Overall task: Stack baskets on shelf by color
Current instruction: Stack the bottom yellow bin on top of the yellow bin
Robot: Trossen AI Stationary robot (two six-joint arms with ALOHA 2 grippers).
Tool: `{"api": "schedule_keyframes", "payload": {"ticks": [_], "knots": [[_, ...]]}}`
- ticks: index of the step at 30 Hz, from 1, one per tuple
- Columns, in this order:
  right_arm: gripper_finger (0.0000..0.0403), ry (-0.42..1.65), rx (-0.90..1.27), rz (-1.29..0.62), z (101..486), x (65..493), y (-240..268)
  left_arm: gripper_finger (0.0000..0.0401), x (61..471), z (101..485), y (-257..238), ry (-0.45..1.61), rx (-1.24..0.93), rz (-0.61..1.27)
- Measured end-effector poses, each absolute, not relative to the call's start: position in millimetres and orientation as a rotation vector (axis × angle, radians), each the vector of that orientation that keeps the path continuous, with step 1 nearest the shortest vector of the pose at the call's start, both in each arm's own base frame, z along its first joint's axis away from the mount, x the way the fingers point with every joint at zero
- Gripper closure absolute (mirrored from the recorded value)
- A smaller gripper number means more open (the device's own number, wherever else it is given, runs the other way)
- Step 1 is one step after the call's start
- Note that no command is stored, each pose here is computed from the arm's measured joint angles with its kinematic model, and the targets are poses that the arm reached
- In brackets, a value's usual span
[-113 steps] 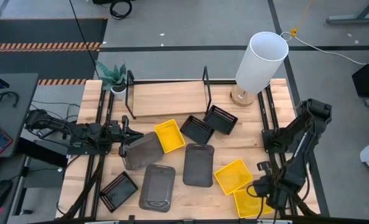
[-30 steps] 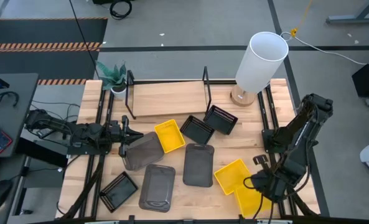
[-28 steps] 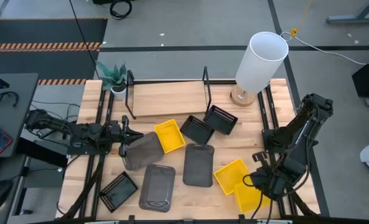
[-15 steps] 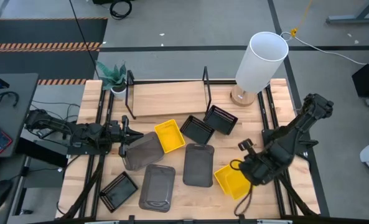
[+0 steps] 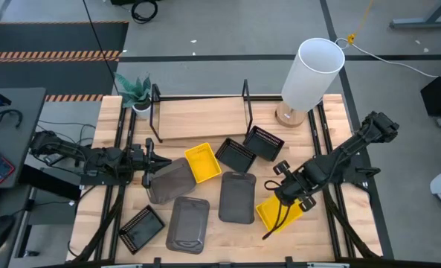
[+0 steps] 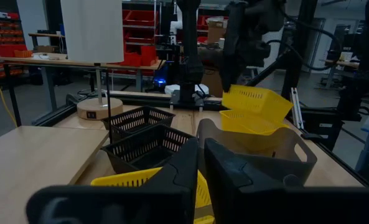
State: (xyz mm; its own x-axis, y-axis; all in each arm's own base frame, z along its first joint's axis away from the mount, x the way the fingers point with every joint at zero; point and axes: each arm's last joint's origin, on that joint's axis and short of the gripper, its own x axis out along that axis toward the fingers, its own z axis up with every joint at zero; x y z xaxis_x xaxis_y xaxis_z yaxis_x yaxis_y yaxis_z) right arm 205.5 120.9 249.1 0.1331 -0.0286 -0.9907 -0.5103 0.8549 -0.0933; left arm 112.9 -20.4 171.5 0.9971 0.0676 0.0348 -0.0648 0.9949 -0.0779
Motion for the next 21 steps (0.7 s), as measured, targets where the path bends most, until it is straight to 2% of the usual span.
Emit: {"api": "schedule_keyframes", "payload": {"ticks": [12,21], "knots": [[0.0392,1.446,-0.404,0.431,228.1,208.5,107.2,0.0373,113.0,171.6,-20.4,-0.037,-0.077,0.067],[0.0387,1.476,-0.355,0.463,212.8,203.6,106.8,0.0362,112.9,171.6,-20.4,-0.038,-0.077,0.067]]}}
